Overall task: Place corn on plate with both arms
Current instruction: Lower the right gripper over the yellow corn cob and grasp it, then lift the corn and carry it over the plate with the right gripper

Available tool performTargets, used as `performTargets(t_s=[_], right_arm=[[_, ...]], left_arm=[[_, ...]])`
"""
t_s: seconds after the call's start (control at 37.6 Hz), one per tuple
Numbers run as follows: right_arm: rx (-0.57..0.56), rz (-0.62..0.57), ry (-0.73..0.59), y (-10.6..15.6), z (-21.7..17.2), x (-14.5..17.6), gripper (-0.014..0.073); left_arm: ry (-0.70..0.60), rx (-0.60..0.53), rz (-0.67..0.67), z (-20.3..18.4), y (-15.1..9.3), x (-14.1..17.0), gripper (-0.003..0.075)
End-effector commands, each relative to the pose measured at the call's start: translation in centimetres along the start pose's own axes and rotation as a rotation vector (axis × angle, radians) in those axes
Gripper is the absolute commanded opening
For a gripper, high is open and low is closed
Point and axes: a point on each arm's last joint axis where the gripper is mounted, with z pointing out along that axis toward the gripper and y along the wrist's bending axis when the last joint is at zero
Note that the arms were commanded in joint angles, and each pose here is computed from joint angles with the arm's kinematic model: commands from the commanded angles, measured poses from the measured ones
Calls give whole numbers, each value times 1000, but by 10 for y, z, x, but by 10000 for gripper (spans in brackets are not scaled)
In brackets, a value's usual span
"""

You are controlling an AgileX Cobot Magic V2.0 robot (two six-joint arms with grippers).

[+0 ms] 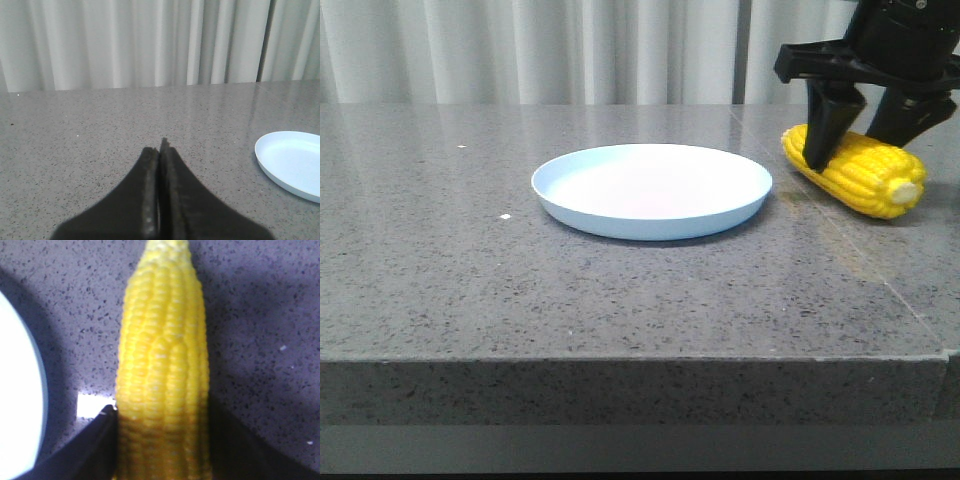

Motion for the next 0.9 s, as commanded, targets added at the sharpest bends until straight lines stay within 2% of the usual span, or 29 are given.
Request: performTargets(t_s=[0.0,0.08,0.32,0.43,0.53,0.72,0.88], right_arm=[[-15,-6,-96,2,-25,-12,160],[-17,-7,-107,3,-29,-12,78],[-36,64,-219,12,-77,-19,77],[8,65,-246,25,-94,-22,77],[25,65,-257,48,-99,-23,77],[-69,44,-246,105,-90,-22,77],[-120,23,-220,143,-73,-22,77]], left_arm=[[-89,12,-8,-1,-1,-14,-20],[-89,12,-8,-1,-1,-14,-20],[-89,12,-8,-1,-1,-14,-20],[-89,12,-8,-1,-1,-14,-20],[-89,12,-8,-1,-1,-14,-20],[-89,12,-8,-1,-1,-14,-20],[-89,12,-8,-1,-1,-14,-20]])
